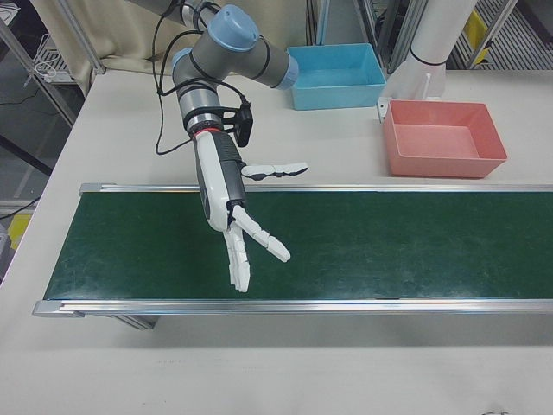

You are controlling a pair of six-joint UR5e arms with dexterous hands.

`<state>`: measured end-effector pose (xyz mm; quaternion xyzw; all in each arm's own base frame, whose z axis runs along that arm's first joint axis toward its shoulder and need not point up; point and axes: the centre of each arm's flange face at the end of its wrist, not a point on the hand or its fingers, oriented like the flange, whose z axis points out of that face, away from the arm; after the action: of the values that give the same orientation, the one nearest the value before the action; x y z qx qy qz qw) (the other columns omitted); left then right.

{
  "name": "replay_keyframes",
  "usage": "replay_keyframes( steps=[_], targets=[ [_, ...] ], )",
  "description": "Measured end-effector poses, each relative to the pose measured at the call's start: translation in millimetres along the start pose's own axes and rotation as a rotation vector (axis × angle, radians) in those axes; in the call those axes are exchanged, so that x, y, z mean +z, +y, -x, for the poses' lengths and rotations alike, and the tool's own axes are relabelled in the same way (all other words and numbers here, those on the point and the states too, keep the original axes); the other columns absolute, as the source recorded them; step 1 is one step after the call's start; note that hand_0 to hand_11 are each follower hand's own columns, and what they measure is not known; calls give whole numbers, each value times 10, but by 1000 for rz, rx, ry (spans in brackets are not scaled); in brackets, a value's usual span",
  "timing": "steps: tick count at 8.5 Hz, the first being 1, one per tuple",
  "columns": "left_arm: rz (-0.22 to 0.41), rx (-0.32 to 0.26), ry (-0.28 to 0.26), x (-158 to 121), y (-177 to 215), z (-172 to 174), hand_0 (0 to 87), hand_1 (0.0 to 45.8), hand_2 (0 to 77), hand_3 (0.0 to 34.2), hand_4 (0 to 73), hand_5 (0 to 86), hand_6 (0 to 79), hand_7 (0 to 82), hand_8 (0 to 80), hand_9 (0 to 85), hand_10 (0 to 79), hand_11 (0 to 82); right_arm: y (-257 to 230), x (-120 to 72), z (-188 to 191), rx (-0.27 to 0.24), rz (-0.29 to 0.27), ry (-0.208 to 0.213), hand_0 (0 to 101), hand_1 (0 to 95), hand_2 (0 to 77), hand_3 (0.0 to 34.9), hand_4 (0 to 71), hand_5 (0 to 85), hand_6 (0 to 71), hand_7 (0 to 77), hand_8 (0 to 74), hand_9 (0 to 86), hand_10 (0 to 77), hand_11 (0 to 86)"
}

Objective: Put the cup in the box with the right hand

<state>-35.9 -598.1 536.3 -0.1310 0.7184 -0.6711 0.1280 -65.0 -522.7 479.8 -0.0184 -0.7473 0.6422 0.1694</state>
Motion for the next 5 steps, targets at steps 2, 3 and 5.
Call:
replay_keyframes(
  steps=[2,3,5],
  targets=[
    [0,0,0,0,-4,-2,0,5,5,0,0,0,0,0,0,5,0,0,-56,-46,-9,-1,-12,3,566,180,22,105,0,65,5,16,5,5,0,11],
    [0,0,0,0,-5,-2,0,5,5,0,0,0,0,0,0,5,0,0,-66,-55,-9,-1,-14,3,563,240,27,103,0,65,5,16,0,5,0,11],
    [0,-1,0,-1,-2,-3,0,5,5,0,0,0,0,0,0,5,0,0,-76,-63,-14,-2,-16,5,562,196,11,104,0,65,5,16,5,5,0,11]
  ],
)
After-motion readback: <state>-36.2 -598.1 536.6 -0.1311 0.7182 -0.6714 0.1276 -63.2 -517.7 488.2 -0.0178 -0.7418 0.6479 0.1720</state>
